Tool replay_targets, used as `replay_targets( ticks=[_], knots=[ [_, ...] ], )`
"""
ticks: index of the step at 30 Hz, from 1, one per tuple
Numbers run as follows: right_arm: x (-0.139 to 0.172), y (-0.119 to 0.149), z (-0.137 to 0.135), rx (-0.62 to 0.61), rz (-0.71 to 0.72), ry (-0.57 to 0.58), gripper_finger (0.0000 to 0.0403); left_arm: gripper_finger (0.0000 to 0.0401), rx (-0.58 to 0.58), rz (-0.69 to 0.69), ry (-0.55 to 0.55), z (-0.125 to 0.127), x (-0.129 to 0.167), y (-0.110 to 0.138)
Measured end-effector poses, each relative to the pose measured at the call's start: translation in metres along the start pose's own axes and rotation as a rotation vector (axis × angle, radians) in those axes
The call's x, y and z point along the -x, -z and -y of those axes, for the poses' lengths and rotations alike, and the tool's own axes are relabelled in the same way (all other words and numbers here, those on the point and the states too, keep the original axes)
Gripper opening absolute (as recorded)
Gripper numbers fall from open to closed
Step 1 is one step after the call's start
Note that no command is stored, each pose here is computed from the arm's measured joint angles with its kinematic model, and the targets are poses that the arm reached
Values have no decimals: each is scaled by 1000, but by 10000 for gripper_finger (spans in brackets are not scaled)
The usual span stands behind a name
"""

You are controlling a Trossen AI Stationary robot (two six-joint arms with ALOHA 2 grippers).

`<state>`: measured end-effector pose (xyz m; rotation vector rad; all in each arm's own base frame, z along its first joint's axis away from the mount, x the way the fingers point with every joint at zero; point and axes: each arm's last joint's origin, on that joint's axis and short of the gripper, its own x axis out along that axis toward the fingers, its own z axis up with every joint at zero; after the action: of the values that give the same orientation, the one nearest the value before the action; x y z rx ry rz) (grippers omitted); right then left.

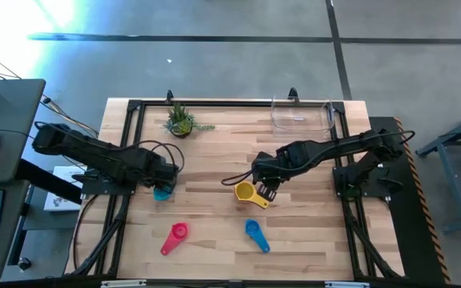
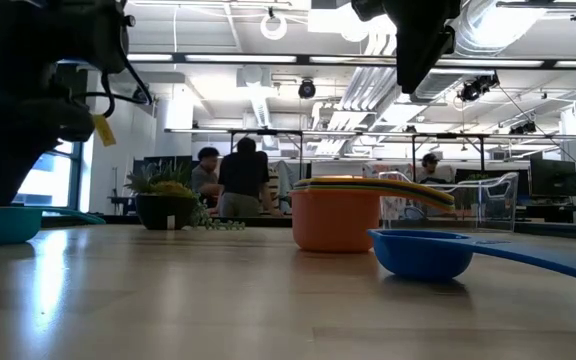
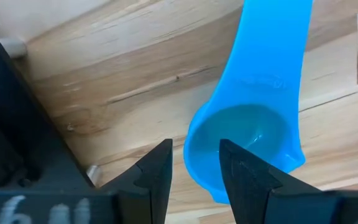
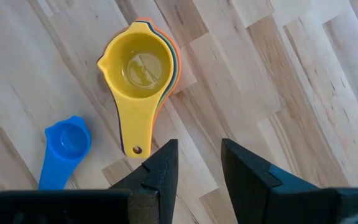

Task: Nest measuring cups in basket
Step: Stack the light blue measuring cup on top of the yellow measuring cup

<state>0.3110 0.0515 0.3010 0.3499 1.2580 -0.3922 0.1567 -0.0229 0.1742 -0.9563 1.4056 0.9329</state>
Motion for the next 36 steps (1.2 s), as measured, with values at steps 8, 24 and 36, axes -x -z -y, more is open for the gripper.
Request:
replay_targets(
  ticks=[8,24,36],
  knots=[
    [0,0,0,-2,3,-2,114,120,-47,-11,-47,3,-7,-1],
    [0,-1,-1,-28,12,-8,114,84,-58,-4,-73,9,-14,-3],
    [0,-1,-1,-28,14,-5,114,9,-139,11,-31,13,-14,-4]
  ],
)
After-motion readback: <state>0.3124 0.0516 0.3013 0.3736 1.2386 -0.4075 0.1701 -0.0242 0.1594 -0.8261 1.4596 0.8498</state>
